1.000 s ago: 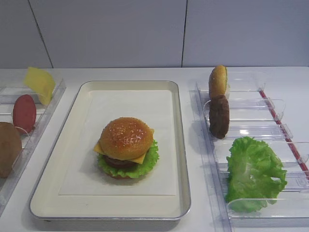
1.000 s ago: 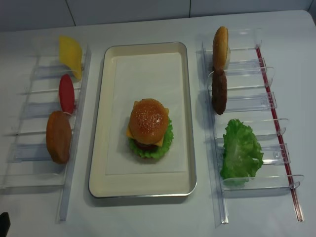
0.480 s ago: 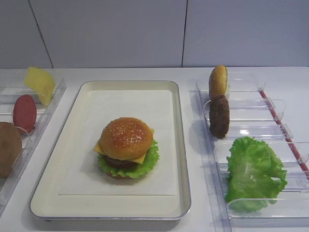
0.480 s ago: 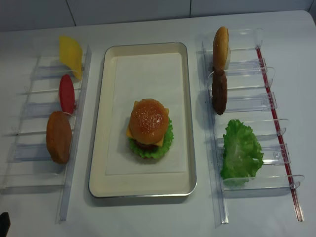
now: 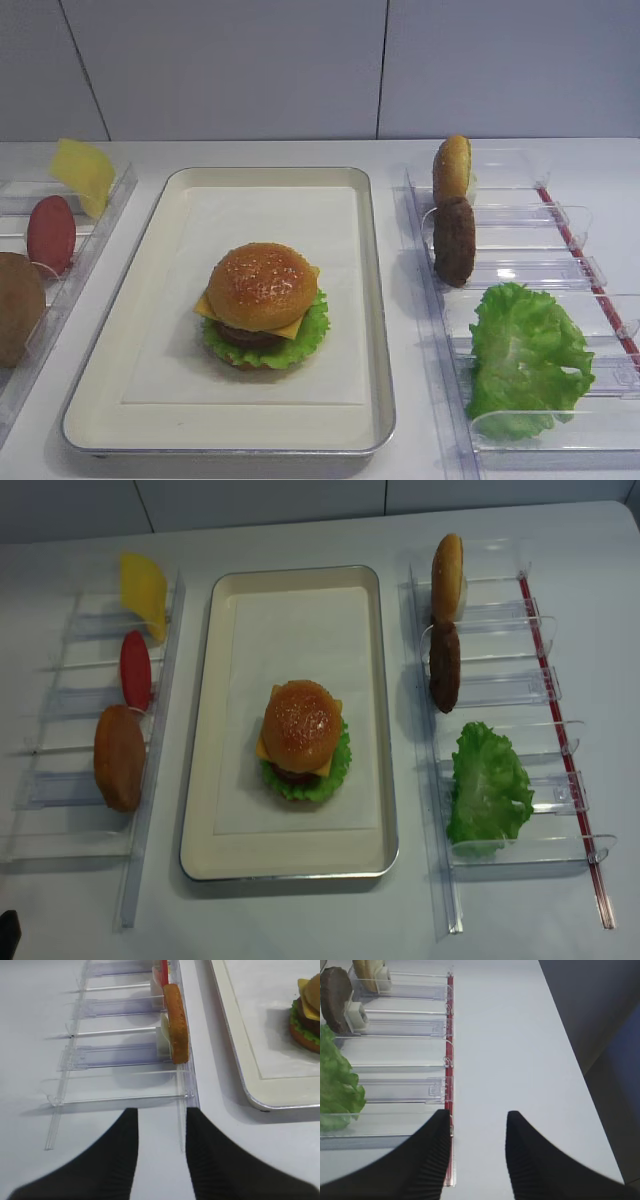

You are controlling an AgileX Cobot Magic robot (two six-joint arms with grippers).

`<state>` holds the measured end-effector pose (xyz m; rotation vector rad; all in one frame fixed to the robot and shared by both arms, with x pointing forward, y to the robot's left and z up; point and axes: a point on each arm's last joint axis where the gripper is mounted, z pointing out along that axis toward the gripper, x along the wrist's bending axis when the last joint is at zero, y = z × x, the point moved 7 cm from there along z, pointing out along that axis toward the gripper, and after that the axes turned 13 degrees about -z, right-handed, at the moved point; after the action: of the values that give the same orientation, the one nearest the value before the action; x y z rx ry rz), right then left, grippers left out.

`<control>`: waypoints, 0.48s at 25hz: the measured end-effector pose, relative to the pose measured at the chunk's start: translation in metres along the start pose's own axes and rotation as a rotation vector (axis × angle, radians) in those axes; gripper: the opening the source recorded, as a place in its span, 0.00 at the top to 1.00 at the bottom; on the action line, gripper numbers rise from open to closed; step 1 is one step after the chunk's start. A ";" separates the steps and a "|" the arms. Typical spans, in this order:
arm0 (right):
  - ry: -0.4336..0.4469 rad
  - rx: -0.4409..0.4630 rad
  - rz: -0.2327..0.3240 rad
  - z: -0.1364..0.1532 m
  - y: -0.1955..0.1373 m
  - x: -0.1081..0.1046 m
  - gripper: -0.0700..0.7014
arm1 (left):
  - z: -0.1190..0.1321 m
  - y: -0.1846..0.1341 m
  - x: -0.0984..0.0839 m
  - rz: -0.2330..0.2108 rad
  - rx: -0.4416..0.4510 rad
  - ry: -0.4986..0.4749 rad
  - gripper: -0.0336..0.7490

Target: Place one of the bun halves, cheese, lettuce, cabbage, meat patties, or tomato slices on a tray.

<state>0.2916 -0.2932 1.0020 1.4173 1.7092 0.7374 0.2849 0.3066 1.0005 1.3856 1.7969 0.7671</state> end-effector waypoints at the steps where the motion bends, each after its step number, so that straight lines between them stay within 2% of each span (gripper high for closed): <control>1: 0.000 0.000 0.000 0.000 0.000 0.000 0.55 | 0.000 0.000 0.000 0.000 0.000 0.000 0.68; 12: 0.000 0.000 0.000 0.000 0.000 0.000 0.55 | 0.000 0.000 0.000 0.000 0.000 0.000 0.68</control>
<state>0.2916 -0.2932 1.0020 1.4173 1.7092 0.7374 0.2849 0.3066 1.0005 1.3856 1.7969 0.7671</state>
